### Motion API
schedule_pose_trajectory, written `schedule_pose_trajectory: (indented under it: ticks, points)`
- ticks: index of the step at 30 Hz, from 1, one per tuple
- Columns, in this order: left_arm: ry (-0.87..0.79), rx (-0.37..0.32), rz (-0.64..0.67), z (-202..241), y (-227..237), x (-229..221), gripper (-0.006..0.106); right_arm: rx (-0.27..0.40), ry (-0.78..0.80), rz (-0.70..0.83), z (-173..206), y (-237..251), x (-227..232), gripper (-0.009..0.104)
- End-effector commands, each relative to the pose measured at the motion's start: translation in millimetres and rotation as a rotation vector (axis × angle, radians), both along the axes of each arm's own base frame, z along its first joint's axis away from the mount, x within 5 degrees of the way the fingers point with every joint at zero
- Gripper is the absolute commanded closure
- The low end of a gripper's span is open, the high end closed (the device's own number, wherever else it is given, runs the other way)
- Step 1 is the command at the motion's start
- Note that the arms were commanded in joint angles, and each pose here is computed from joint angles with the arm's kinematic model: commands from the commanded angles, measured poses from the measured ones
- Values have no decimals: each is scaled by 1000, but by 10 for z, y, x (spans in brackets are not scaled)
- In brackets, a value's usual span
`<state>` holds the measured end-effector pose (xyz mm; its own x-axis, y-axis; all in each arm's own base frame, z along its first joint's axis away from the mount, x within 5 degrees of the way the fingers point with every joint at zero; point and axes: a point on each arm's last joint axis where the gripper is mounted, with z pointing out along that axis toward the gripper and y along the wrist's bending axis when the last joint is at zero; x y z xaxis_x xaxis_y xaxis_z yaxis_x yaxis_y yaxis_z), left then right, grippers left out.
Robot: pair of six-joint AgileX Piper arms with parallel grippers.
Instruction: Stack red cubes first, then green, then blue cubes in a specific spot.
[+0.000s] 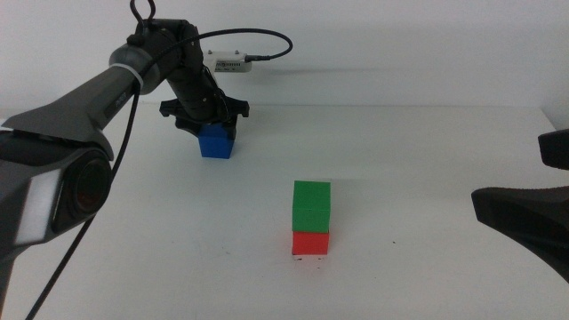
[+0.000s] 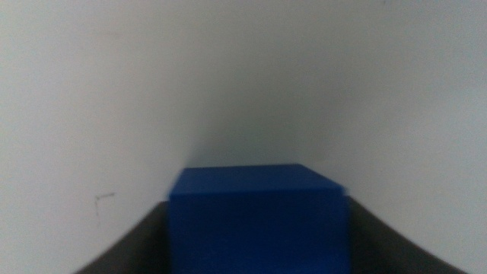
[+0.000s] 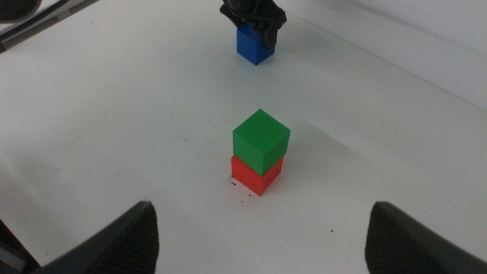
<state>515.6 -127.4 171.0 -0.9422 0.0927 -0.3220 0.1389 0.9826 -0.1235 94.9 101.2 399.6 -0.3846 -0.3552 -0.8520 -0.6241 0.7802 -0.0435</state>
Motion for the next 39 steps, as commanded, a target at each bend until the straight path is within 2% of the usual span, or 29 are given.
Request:
schedule_pose_trajectory:
  ticks: [1,3,6,7,11,16,18,23,30,39]
  points:
    - [-34,-15,-1,52,-25,23,48,-2,-10,3,-1,-9,-4,2]
    - [-4,-12,4,54,-20,-3,70,-2,-10,3,-1,-9,-4,2]
    - [16,-2,5,227,1,-73,98,-2,-10,3,-1,-9,-4,2]
    - [18,-2,3,317,7,-103,102,-2,-10,3,-1,-9,-4,2]
    - [-68,20,-11,871,-99,-315,102,-2,-10,3,-1,-9,-4,2]
    - [-75,116,75,1286,-381,-1009,102,-2,-10,3,-1,-9,-4,2]
    - [-58,91,106,1416,-525,-1385,102,-2,-10,3,-1,-9,-4,2]
    - [-84,46,-6,1584,-921,-1949,102,-2,-10,3,-1,-9,-4,2]
    - [-81,-45,11,1482,-1281,-2065,102,-2,-10,3,-1,-9,-4,2]
    - [-53,-80,31,1254,-1426,-1974,102,-2,-10,3,-1,-9,-4,2]
